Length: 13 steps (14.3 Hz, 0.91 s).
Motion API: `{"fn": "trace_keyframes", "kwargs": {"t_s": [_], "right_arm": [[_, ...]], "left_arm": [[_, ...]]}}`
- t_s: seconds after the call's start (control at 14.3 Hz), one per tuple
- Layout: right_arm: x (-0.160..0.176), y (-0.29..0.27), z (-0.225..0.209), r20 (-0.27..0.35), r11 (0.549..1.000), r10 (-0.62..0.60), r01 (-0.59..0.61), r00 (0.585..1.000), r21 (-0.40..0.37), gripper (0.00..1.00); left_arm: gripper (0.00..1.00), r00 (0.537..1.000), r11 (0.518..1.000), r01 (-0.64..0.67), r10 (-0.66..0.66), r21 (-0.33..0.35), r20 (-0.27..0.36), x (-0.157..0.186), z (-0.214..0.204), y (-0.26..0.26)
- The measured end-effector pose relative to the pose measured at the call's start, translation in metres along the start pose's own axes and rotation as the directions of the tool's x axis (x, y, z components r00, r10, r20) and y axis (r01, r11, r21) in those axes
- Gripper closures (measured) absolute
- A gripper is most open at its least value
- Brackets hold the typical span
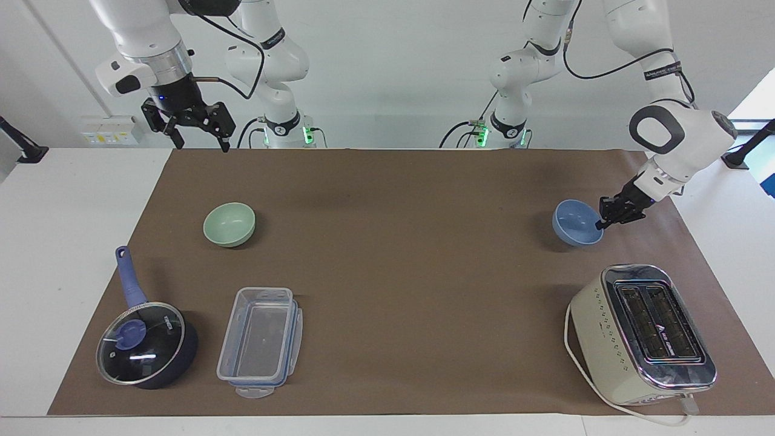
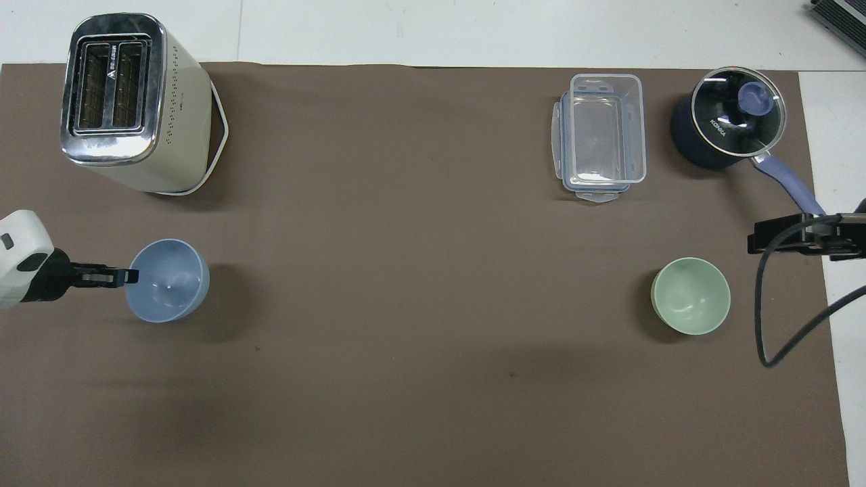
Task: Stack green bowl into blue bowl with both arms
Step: 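Slide the blue bowl with the left gripper toward the table center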
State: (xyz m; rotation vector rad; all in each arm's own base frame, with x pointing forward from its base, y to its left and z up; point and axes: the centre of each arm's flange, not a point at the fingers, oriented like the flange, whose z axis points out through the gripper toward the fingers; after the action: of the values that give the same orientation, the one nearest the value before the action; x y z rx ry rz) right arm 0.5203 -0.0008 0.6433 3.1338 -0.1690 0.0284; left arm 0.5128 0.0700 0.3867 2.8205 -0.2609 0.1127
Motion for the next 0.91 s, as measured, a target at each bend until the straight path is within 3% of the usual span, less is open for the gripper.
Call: {"fn": "trace_keyframes", "kwargs": {"t_s": [0.42, 0.91], "right_arm": [[0.000, 0.000, 0.000, 0.000, 1.000, 0.000, 0.000, 1.000, 0.000, 0.00], [0.000, 0.000, 0.000, 0.000, 1.000, 0.000, 0.000, 1.000, 0.000, 0.00]], "left_arm": [[0.96, 0.997, 0.999, 0.031, -0.030, -0.009, 0.069, 0.019, 0.042, 0.132], [0.96, 0.991, 0.992, 0.128, -0.128, 0.021, 0.033, 0.010, 0.102, 0.292]]}}
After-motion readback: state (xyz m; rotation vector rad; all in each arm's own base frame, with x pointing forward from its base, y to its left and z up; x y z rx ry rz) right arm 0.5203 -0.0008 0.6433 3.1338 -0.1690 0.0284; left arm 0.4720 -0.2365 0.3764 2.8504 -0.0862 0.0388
